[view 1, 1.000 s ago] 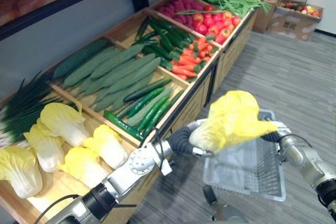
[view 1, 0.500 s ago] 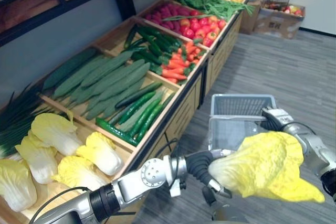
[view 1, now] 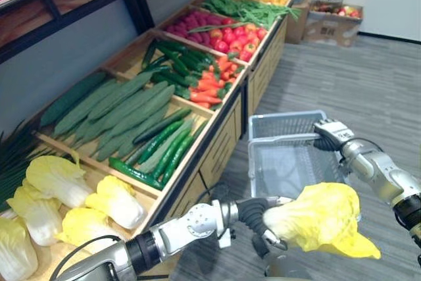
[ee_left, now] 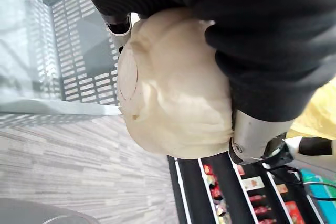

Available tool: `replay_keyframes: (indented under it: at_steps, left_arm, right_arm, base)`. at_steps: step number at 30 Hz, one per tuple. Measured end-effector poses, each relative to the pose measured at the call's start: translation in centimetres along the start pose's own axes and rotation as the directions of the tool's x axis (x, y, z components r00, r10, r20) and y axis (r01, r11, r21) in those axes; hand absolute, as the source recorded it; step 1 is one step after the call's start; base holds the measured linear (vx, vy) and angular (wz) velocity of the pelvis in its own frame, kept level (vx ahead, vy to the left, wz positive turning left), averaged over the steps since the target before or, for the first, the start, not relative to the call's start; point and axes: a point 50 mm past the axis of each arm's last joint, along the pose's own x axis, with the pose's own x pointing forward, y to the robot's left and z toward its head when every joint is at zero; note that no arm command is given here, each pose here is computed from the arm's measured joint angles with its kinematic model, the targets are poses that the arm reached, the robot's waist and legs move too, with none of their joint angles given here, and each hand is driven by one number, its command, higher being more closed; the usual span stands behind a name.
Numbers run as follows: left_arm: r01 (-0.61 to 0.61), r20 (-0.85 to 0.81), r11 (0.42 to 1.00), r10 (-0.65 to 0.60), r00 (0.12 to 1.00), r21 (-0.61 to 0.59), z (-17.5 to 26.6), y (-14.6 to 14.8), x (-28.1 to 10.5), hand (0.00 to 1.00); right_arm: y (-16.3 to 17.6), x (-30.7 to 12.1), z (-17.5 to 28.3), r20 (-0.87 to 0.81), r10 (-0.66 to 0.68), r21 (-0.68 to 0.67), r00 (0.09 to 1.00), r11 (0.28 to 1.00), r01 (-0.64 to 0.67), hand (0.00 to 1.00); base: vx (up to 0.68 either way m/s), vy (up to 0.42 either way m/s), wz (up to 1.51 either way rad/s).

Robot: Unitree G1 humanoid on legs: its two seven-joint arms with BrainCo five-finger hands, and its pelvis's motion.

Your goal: Pick vegetable in the basket

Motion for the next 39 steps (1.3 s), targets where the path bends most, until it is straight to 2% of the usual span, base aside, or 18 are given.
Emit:
replay_keyframes:
  at_steps: [4,12,16,17,27,39]
  left_arm:
    - [-0.038,-0.066,0.999,0.039,0.997,0.008,-1.5,0.1,0.5,1.0]
    - [-0.243,-0.289,0.962,0.27,0.919,0.126,-6.0,2.9,1.2,1.0]
    - [-0.255,-0.352,0.951,0.303,0.885,0.177,-7.2,3.4,1.7,1.0]
    - [-0.258,-0.359,0.95,0.306,0.882,0.176,-7.3,3.4,1.8,0.0]
    - [-0.287,-0.45,0.927,0.369,0.813,0.242,-8.4,4.5,3.6,0.0]
    - [-0.274,-0.405,0.922,0.369,0.837,0.275,-7.1,5.9,4.4,0.0]
  right_arm:
    - [0.2,0.2,1.1,0.046,0.028,-0.004,0.999,1.0,-0.028,1.0]
    - [0.4,0.9,3.6,0.136,0.029,0.041,0.99,0.999,-0.035,1.0]
    - [0.8,1.3,4.6,0.166,0.029,0.07,0.986,0.997,-0.041,1.0]
    - [0.8,1.3,4.6,0.169,0.034,0.07,0.985,0.996,-0.046,1.0]
    - [1.0,1.3,3.9,0.137,0.054,0.084,0.989,0.994,-0.065,1.0]
    - [1.1,0.7,2.1,0.034,0.037,0.157,0.999,0.987,-0.042,1.0]
  base:
    - [-0.01,-0.003,-0.01]
    - [0.0,0.0,0.03]
    - [-0.02,-0.01,0.0]
    - [-0.04,-0.023,-0.01]
    - [-0.02,-0.01,0.01]
    - [-0.03,-0.025,0.13]
